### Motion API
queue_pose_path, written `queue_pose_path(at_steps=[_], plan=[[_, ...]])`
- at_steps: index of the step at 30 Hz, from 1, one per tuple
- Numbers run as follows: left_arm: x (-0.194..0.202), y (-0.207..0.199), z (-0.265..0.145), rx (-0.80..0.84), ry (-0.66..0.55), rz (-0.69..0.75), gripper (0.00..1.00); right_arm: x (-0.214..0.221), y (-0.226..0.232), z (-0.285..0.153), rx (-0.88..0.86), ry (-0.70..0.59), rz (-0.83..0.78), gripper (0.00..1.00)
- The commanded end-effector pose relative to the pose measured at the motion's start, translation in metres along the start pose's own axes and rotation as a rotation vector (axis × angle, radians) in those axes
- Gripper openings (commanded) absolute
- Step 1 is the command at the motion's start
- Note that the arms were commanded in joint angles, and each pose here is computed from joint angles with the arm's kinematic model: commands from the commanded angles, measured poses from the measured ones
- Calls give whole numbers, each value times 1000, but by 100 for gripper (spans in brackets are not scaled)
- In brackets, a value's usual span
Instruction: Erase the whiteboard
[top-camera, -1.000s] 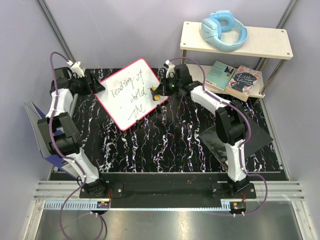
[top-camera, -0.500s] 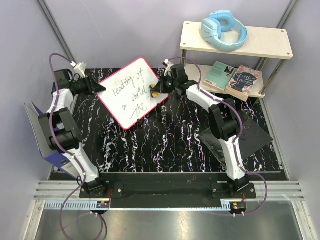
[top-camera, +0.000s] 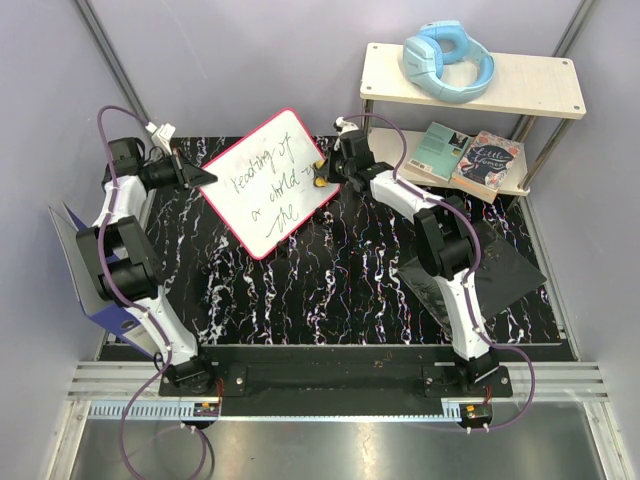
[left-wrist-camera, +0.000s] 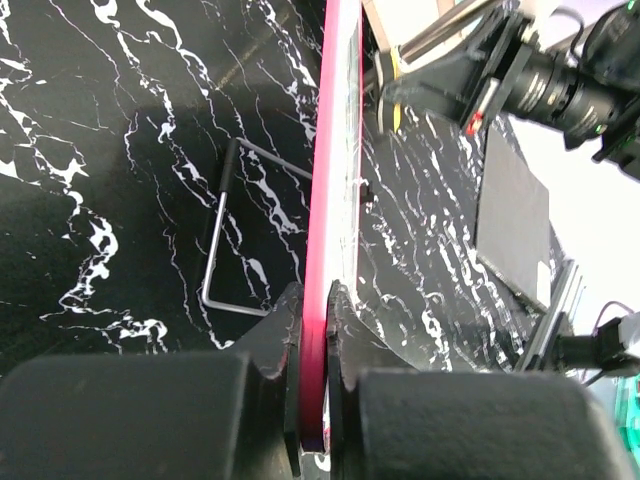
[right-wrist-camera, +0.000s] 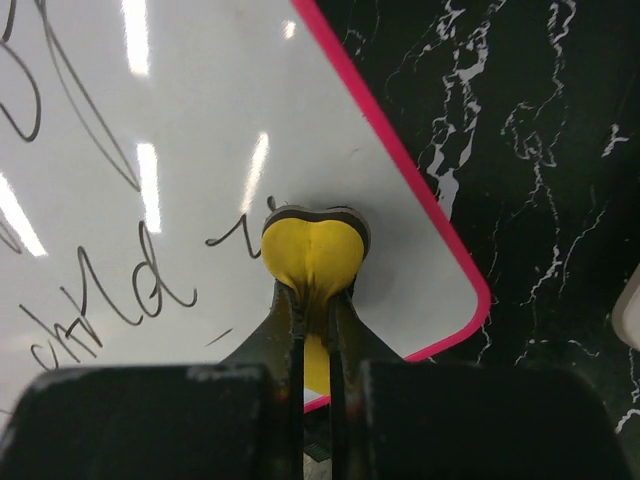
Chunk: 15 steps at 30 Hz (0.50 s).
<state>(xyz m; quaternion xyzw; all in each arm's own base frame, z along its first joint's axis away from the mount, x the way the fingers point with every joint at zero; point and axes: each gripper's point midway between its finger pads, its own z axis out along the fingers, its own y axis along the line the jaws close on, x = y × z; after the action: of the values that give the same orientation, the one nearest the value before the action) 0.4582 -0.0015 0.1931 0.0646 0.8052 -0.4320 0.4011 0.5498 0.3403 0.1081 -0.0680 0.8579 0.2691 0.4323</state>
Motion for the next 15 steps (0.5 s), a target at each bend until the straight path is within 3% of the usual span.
queue_pose_path(at_steps=[1,15], plan=[[-13,66,-17,-294,36,354,0,-36,-7,5,63,-137,-37,0],[5,61,-20,-258,112,385,0,-10,42,29,-54,-60,-161,0]])
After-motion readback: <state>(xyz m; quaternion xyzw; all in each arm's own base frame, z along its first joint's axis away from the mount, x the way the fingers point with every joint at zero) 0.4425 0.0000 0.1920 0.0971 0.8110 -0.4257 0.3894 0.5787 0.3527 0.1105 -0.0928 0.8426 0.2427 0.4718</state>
